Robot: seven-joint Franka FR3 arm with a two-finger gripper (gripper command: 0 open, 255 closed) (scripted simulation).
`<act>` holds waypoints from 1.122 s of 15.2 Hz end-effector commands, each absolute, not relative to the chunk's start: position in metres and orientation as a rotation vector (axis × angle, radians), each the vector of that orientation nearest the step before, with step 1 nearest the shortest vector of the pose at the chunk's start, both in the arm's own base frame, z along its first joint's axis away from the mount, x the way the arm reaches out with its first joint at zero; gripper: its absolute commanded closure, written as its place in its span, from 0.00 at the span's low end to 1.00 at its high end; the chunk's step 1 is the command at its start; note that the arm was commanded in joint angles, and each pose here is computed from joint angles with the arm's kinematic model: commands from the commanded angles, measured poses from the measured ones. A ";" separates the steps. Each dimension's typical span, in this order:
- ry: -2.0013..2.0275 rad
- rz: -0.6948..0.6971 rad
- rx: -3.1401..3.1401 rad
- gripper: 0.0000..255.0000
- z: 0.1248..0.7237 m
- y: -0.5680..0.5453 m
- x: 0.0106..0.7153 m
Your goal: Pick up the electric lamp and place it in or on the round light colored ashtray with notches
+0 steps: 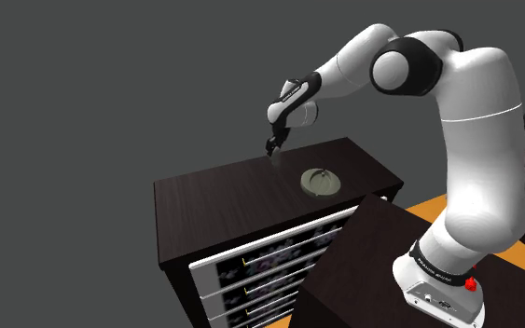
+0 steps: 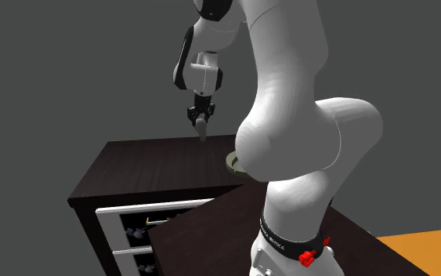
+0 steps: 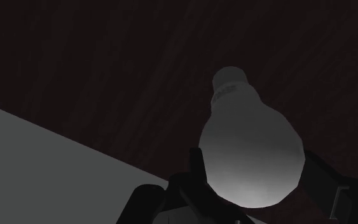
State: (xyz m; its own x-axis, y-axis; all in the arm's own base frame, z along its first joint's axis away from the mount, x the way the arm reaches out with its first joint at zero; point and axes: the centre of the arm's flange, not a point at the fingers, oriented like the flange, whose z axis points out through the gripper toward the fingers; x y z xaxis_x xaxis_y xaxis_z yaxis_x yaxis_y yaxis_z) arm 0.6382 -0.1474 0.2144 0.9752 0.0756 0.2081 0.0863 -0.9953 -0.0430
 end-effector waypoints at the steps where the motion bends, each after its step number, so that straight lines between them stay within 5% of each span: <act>1: -0.126 -0.320 -3.071 1.00 0.221 -0.161 0.620; 17: -0.126 -0.320 -3.071 1.00 0.250 -0.285 0.451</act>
